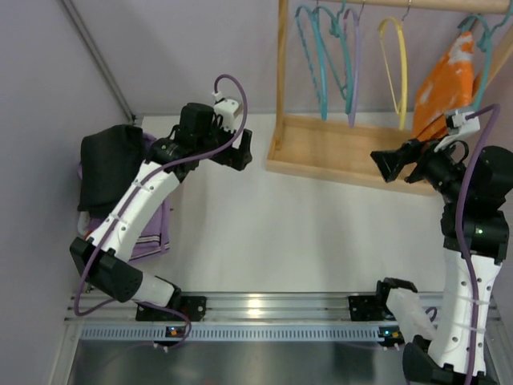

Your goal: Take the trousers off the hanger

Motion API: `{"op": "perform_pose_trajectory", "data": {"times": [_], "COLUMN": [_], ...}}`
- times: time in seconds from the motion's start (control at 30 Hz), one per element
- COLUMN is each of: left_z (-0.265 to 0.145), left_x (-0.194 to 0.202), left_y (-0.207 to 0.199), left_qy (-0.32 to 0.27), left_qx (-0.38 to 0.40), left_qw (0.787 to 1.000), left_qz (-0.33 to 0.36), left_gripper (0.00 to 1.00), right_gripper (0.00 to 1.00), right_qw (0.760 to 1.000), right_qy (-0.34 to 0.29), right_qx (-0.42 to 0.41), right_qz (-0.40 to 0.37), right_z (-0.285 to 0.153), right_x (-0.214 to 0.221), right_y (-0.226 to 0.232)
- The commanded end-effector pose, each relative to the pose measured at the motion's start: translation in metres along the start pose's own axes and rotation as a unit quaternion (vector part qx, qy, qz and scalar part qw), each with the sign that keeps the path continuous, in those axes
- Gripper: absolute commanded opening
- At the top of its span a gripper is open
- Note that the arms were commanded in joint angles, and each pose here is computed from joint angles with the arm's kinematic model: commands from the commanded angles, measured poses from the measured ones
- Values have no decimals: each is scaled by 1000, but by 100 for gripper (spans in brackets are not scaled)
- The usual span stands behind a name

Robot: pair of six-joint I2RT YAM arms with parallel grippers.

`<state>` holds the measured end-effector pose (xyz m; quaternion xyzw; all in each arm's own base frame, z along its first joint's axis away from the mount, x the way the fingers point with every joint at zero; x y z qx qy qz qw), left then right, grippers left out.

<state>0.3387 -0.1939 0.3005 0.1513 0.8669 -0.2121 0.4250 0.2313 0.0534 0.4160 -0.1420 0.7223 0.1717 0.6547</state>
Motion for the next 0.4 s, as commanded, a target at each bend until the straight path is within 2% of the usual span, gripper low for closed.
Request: {"op": "perform_pose_trajectory", "data": {"times": [0.0,0.17,0.37], "left_z": [-12,-17,-17], "left_x": [-12,-11,-11], "left_y": [1,6,9], "left_qy": [-27,-31,-32], "left_qx": [-14,-24,-27], "left_qw": [1000,999,999], "left_qz": [-3,5,0], "left_gripper": [98,98,98], "right_gripper": [100,99,100], "right_qw": [998,996,995], "right_qy": [38,69,79], "right_qx": [-40,-61,-65], "right_qz": [-18,0,2], "right_z": [0,3,9], "right_x": [32,59,64], "right_y": [7,12,14]}}
Point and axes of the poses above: each gripper's point midway between its finger pads, its own z axis out along the fingers, its own y axis along the line the jaws close on, x = y × z, the point moved 2 cm from there along -z, back along the fingers, and after that the axes turned 10 degrees about -z, right-handed, at the moved point
